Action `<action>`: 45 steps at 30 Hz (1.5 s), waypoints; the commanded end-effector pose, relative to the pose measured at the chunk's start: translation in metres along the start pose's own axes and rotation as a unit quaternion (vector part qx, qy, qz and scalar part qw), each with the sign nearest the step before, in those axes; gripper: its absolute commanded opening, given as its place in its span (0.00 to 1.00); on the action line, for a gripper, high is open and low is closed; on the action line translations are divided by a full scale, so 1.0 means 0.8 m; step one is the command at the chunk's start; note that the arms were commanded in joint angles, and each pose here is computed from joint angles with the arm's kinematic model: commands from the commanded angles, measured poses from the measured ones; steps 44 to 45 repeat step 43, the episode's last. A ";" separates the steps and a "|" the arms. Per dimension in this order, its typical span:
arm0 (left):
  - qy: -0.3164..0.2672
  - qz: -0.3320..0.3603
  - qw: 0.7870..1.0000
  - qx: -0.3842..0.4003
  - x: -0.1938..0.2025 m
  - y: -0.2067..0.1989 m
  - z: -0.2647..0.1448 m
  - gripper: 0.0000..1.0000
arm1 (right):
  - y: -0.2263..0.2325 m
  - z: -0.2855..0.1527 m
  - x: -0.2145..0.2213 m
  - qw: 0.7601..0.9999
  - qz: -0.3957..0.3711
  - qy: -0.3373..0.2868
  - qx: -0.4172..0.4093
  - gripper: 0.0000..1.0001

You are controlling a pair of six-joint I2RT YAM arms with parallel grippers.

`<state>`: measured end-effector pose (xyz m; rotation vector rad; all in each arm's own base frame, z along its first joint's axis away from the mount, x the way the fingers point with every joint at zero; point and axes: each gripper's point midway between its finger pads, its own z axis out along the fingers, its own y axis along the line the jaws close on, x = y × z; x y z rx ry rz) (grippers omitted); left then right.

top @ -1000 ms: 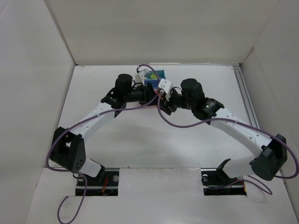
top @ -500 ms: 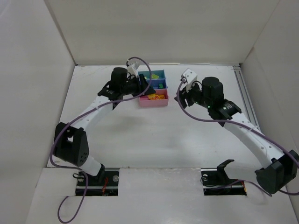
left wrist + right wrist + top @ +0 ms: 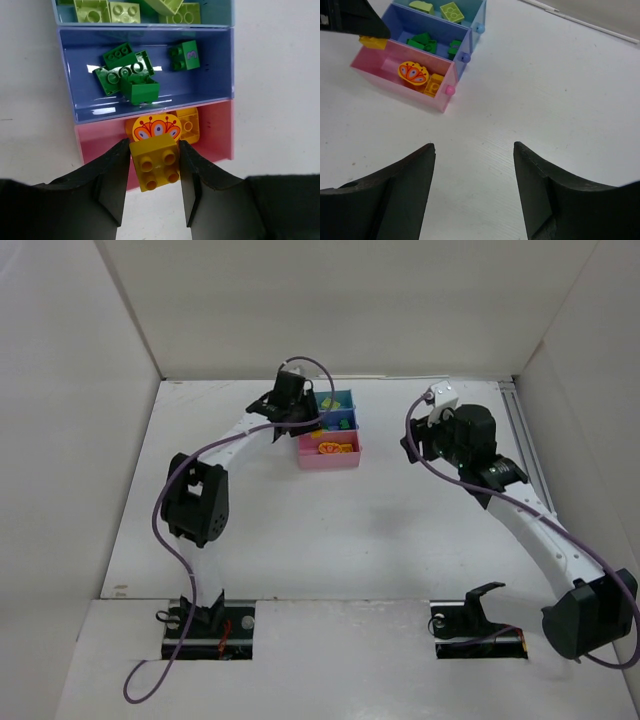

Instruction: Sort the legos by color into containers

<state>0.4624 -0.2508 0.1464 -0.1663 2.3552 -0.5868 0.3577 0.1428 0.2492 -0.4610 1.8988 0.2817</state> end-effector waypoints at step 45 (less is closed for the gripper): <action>-0.184 -0.061 0.975 -0.107 -0.030 0.075 -0.234 1.00 | -0.060 -0.024 0.008 0.989 0.120 -0.024 0.087 1.00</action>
